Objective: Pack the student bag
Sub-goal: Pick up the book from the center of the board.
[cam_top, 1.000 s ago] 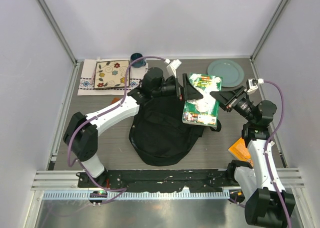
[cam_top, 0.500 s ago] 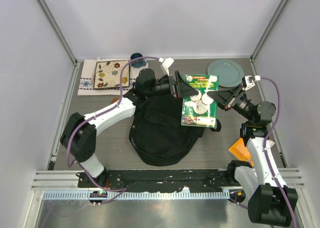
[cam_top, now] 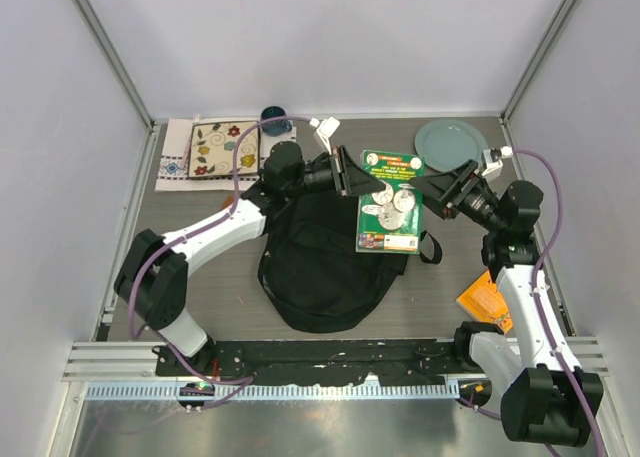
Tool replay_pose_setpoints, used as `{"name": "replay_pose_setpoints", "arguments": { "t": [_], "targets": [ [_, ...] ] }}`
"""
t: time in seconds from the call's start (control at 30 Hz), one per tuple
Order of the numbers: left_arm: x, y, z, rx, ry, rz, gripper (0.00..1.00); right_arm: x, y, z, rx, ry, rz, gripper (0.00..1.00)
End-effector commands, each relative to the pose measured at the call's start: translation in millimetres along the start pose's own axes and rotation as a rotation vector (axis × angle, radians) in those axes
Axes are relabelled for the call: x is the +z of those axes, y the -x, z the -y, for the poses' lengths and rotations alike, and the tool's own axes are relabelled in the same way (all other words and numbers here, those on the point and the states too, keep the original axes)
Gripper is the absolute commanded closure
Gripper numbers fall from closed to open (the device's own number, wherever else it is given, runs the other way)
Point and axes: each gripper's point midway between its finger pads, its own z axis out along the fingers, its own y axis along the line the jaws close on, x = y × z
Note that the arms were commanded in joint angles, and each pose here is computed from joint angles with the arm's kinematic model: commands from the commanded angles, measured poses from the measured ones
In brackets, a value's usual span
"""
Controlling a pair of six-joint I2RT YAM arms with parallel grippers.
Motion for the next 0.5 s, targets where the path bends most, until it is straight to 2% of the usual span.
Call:
{"name": "replay_pose_setpoints", "arguments": {
  "t": [0.0, 0.03, 0.07, 0.17, 0.27, 0.47],
  "targets": [
    [-31, 35, 9, 0.072, 0.101, 0.167, 1.0, -13, 21, 38, -0.099, -0.296, 0.132, 0.22],
    [-42, 44, -8, 0.059, 0.191, 0.247, 1.0, -19, 16, 50, -0.078, -0.353, 0.138, 0.17],
    [-60, 57, -2, 0.069, 0.229, 0.324, 1.0, -26, 18, 49, -0.11, -0.371, 0.177, 0.13],
    [-94, 71, -24, 0.042, 0.362, 0.501, 1.0, -32, 0, 48, -0.07, -0.334, 0.17, 0.13],
    [-111, 79, -20, 0.03, 0.377, 0.597, 1.0, -32, -21, 53, -0.032, -0.308, 0.141, 0.13],
    [-110, 91, -6, -0.054, 0.239, 0.699, 1.0, -24, -44, 38, 0.045, -0.193, 0.129, 0.13]
  ]
}}
